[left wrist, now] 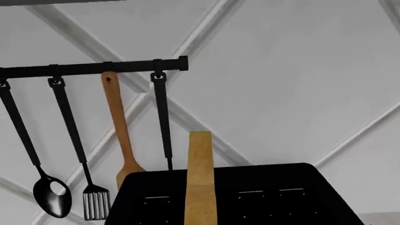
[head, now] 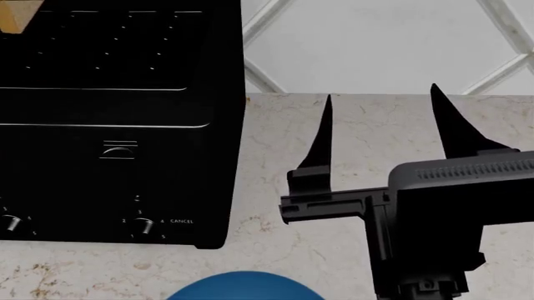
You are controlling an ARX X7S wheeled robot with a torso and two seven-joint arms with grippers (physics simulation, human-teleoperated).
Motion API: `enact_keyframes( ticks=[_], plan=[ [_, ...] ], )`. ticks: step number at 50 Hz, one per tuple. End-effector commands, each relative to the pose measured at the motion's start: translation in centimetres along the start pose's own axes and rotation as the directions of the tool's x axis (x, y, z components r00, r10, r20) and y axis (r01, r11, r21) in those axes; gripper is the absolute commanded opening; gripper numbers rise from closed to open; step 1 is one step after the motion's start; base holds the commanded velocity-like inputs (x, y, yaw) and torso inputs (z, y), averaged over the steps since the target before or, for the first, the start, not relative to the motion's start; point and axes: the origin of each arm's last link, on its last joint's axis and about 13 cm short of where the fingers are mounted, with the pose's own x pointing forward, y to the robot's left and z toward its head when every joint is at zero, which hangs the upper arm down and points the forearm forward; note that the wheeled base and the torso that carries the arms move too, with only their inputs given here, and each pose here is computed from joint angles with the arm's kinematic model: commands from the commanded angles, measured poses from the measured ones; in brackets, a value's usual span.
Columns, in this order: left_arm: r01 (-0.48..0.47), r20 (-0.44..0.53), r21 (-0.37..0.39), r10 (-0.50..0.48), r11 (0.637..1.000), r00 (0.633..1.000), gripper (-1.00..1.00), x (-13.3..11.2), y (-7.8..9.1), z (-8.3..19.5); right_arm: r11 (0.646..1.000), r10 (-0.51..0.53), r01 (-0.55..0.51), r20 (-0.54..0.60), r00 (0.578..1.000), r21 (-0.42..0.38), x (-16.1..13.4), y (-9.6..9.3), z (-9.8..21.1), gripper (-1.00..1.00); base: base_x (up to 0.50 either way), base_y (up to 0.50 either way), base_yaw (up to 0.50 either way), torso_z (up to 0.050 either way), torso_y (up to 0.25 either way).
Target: Place the toasted item on a plate.
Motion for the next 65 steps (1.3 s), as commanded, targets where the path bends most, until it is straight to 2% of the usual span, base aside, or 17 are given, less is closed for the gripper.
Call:
enact_keyframes(
  ticks=[1, 11, 14, 29, 32, 40, 51, 57, 65],
  plan=[
    [0.018, 0.074, -0.012, -0.017, 1.0, 0.997, -1.0, -1.9, -0.6, 1.6, 1.0, 0.0, 0.0, 0.003, 1.0, 0.002, 0.1, 0.0, 0.1, 1.0, 0.0, 0.0, 0.0, 0.0, 0.0],
    [0.063, 0.095, -0.028, -0.06, 0.998, 0.994, -1.0, -4.5, -1.7, -0.3, 1.0, 0.007, -0.007, 0.008, 1.0, 0.007, 0.3, 0.2, 0.1, 1.0, 0.0, 0.0, 0.0, 0.0, 0.0],
    [0.087, 0.09, -0.053, -0.082, 0.995, 0.993, -1.0, -5.4, -2.1, -1.4, 1.0, 0.005, -0.005, 0.007, 1.0, 0.006, 0.3, 0.1, 0.1, 1.0, 0.0, 0.0, 0.0, 0.0, 0.0],
    [0.188, 0.126, -0.027, -0.183, 0.982, 0.975, -1.0, -9.7, -4.7, -2.7, 1.0, 0.004, -0.004, 0.007, 1.0, 0.008, 0.1, 0.1, -0.1, 1.0, 0.0, 0.0, 0.0, 0.0, 0.0],
    [0.211, 0.135, -0.048, -0.203, 0.976, 0.97, -1.0, -10.1, -5.0, -2.9, 1.0, 0.002, -0.002, 0.01, 1.0, 0.01, 0.1, 0.1, 0.0, 1.0, 0.0, 0.0, 0.0, 0.0, 0.0],
    [0.253, 0.158, -0.03, -0.245, 0.967, 0.957, -1.0, -11.6, -6.1, -3.0, 1.0, -0.002, 0.002, 0.007, 1.0, 0.008, 0.1, 0.1, -0.1, 1.0, 0.0, 0.0, 0.0, 0.0, 0.0],
    [0.312, 0.193, -0.02, -0.302, 0.95, 0.934, -1.0, -12.4, -7.7, -3.8, 1.0, -0.003, 0.003, 0.006, 1.0, 0.006, -0.1, 0.0, 0.1, 1.0, 0.0, 0.0, 0.0, 0.0, 0.0],
    [0.358, 0.203, -0.019, -0.347, 0.933, 0.916, -1.0, -13.0, -9.1, -5.0, 1.0, -0.003, 0.003, 0.004, 1.0, 0.004, 0.1, 0.0, 0.1, 1.0, 0.0, 0.0, 0.0, 0.0, 0.0],
    [0.418, 0.207, -0.032, -0.403, 0.908, 0.891, -1.0, -14.4, -10.1, -5.9, 1.0, 0.002, -0.002, 0.004, 1.0, 0.009, 0.1, 0.1, 0.0, 1.0, 0.0, 0.0, 0.0, 0.0, 0.0]
  ],
)
